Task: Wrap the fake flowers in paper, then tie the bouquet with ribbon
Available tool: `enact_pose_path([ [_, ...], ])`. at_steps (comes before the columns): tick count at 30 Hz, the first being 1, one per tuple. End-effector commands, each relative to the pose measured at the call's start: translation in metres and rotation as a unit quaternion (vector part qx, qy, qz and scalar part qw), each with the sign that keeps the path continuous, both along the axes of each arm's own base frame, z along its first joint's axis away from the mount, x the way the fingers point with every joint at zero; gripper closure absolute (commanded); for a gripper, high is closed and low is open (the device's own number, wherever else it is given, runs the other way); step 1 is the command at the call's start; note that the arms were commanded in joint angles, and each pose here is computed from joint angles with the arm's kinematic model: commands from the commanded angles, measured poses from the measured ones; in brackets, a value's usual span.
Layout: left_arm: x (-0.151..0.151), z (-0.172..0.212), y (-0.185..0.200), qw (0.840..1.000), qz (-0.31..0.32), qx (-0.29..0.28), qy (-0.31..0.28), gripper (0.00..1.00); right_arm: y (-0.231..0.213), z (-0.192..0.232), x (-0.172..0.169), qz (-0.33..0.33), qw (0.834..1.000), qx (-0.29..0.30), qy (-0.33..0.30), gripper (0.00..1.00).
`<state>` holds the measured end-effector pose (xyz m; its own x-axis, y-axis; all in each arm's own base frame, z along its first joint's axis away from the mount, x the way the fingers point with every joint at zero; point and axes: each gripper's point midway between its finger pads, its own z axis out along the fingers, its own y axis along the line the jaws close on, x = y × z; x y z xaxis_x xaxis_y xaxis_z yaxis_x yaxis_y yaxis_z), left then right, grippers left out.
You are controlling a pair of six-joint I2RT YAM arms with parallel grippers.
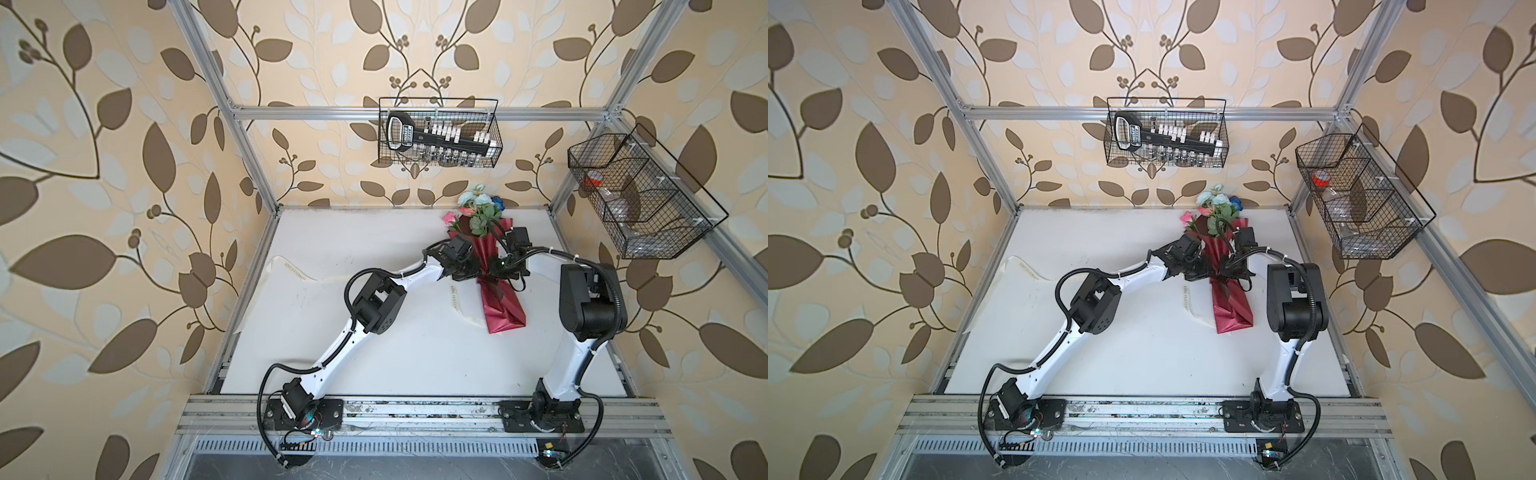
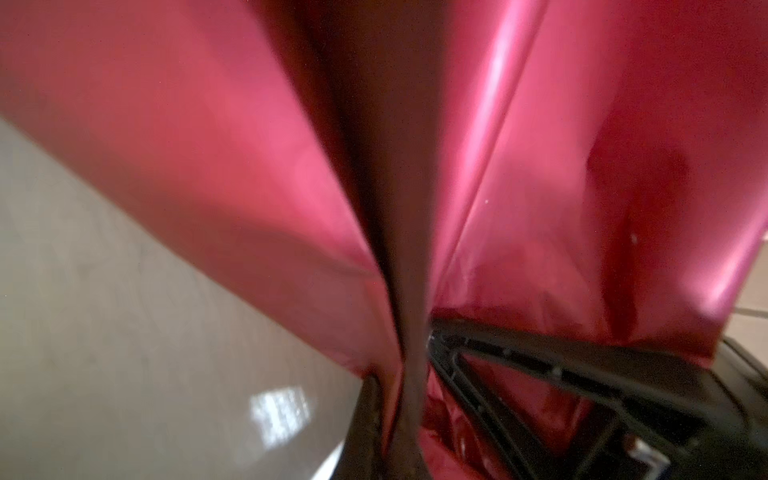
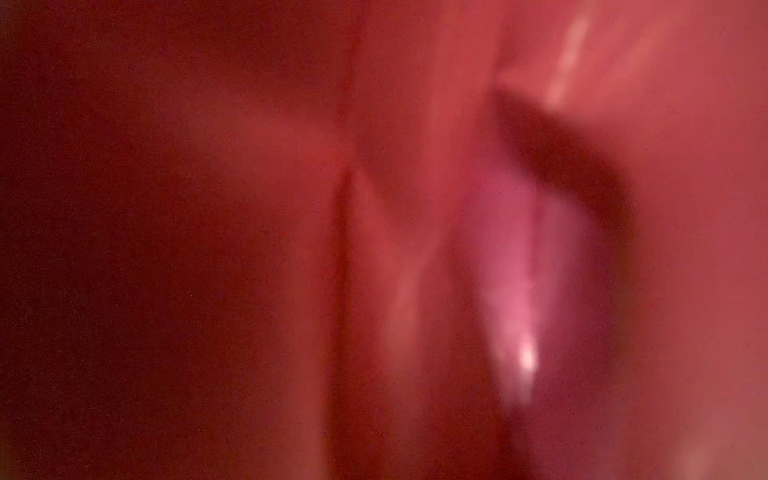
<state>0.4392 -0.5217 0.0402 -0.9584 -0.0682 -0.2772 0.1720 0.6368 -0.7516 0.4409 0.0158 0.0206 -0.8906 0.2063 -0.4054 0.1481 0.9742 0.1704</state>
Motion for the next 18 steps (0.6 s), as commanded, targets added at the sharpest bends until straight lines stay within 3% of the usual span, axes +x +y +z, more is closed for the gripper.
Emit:
enact_pose_path([
  [1, -0.012, 0.064, 0.008, 0.999, -0.019, -0.014, -0.031, 0.71, -0.024, -0.023, -0.043, -0.022, 0.995, -0.061, 0.082, 1.00],
  [6, -0.014, 0.126, 0.048, 0.996, 0.003, -0.035, -0.078, 0.41, -0.029, 0.015, -0.039, -0.041, 0.997, -0.063, 0.027, 1.00],
  [8, -0.019, 0.142, 0.069, 0.994, 0.015, -0.029, -0.101, 0.31, -0.026, 0.029, -0.039, -0.044, 0.998, -0.051, 0.007, 1.00],
  [12, -0.033, 0.173, 0.116, 0.988, 0.050, 0.006, -0.148, 0.01, -0.009, 0.057, -0.041, -0.032, 0.999, 0.000, -0.036, 1.00],
  [18, -0.055, 0.179, 0.194, 0.974, 0.125, 0.072, -0.176, 0.01, 0.020, 0.090, -0.049, -0.011, 0.992, 0.087, -0.090, 1.00],
])
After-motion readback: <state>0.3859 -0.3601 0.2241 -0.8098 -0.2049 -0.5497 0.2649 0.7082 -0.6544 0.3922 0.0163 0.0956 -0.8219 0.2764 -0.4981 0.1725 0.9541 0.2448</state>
